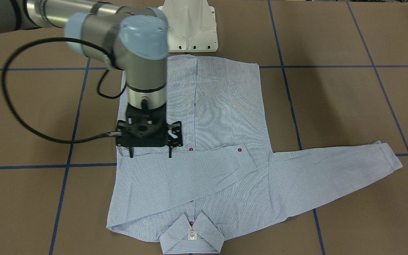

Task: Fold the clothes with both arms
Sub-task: 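Release the cuff on the shirt front and raise the right gripper away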

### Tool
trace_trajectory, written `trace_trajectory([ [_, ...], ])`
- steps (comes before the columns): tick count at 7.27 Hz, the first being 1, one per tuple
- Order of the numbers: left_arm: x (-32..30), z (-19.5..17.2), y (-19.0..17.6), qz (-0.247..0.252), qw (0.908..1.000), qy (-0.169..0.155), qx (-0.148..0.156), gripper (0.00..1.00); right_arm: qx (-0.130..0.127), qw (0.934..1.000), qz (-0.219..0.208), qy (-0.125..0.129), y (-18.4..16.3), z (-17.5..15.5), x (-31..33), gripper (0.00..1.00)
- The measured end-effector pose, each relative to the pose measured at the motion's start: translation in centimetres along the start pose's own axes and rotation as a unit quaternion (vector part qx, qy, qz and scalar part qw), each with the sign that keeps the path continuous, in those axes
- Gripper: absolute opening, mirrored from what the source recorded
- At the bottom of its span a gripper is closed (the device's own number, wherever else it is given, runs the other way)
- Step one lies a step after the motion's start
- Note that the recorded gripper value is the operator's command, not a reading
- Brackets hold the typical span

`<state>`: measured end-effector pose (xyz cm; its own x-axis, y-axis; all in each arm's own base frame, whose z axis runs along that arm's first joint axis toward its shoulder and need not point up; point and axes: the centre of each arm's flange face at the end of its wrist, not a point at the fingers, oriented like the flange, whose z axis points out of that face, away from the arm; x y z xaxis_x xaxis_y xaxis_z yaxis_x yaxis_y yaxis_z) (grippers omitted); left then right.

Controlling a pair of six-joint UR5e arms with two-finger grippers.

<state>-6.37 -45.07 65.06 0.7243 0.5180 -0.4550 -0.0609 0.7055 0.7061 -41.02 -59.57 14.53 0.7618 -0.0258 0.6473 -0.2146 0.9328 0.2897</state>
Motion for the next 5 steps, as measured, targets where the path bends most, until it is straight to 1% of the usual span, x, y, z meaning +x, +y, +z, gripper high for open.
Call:
trace_trajectory([
  [1,0.4,1.7,1.4,-0.025,0.9996,0.009,0.009,1.00,-0.011,0.9991,-0.041,-0.009,0.1,-1.2,7.5,1.00],
  [2,0.9,3.5,2.4,-0.055,0.9981,0.020,0.020,0.99,-0.023,0.9964,-0.081,-0.011,0.4,-1.8,14.3,1.00],
  [3,1.2,5.0,2.5,-0.092,0.9950,0.027,0.028,0.99,-0.038,0.9924,-0.116,-0.015,0.6,-2.0,20.6,1.00],
  [4,1.5,6.5,2.1,-0.128,0.9908,0.027,0.035,0.97,-0.054,0.9877,-0.145,-0.025,0.7,-2.2,26.7,1.00],
  [5,2.1,8.2,1.6,-0.154,0.9868,0.025,0.042,0.97,-0.062,0.9842,-0.161,-0.041,1.2,-2.3,32.2,1.00],
])
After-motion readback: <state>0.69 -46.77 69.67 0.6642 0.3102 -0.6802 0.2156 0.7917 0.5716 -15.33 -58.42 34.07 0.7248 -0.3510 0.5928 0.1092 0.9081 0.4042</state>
